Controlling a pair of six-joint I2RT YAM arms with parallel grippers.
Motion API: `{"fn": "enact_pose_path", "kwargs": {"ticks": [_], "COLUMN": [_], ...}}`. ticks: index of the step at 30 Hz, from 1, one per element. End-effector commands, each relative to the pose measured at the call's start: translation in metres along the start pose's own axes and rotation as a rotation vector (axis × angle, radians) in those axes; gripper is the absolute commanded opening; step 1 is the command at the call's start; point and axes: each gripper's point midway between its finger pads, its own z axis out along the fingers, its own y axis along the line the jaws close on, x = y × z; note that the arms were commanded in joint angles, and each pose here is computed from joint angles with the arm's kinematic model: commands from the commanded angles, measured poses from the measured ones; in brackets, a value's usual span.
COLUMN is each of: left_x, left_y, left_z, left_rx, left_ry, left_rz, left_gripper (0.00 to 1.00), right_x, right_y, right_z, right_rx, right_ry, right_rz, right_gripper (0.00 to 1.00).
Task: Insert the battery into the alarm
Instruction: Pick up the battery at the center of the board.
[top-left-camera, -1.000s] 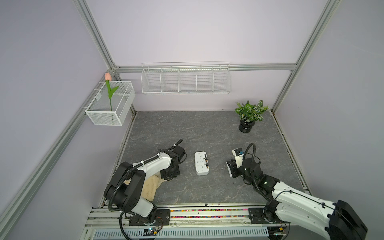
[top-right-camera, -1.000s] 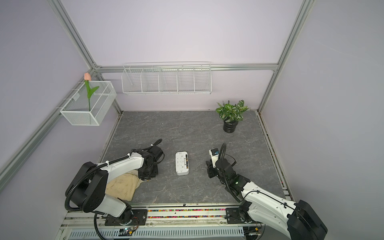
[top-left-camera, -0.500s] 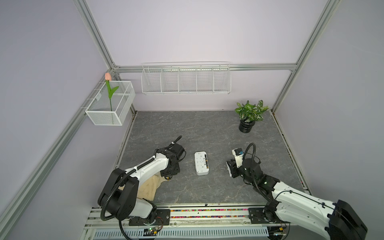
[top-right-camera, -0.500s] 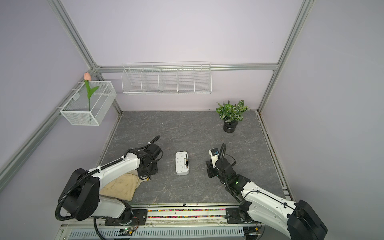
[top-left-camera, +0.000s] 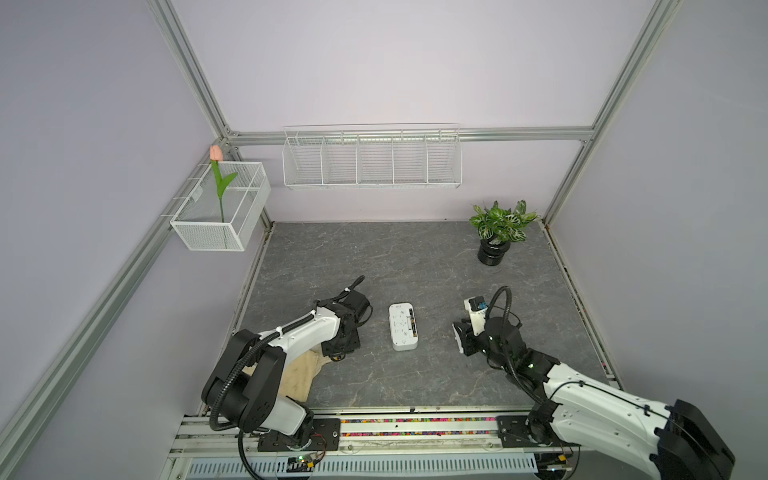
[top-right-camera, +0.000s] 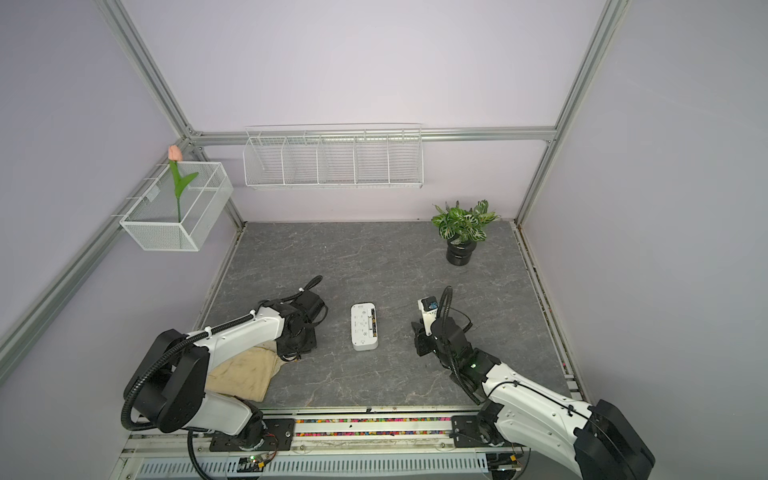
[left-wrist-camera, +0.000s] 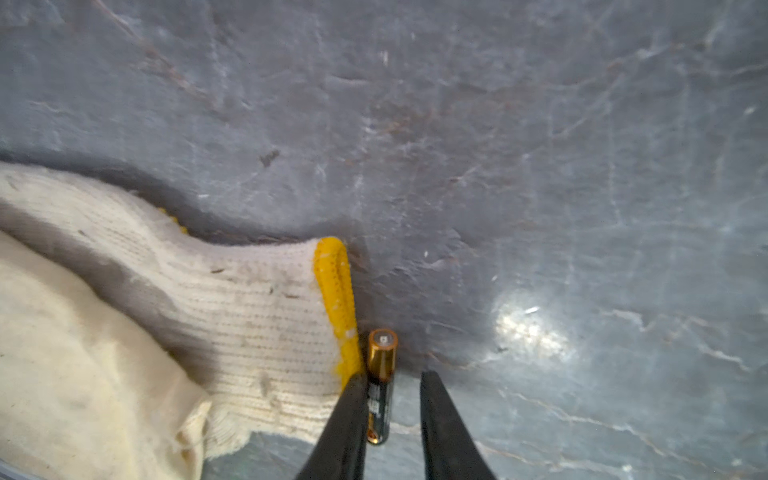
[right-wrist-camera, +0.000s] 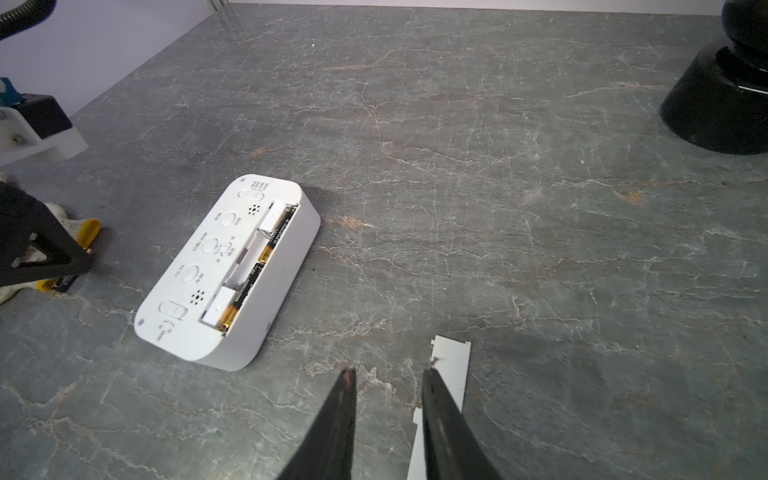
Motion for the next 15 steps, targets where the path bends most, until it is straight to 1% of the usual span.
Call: {"fn": "enact_pose_path", "kwargs": {"ticks": [1,11,15], "left_x": [0.001,0.008,0.014], "left_y": [0.001,-0.001,-0.004], "left_z": [0.006,0.014,0.020], "left_rx": [-0.015,0.007,0.032], "left_ry": [0.002,0.017,0.040], "left_rz": [0.000,-0.019,-0.022], "left_gripper": [0.26,0.23,0.22], "right_x": [0.001,0.001,0.000], "right_y": [0.000,0.000,0.000], "right_z": [0.000,0.000,-0.001], "right_rx": [-0.009,-0.008,-0.008], "right_ry": [-0.012,-0.014,-0.016], "right_rz": [-0.015,-0.014,-0.014], "right_gripper": [0.31,0.31,0.31]}}
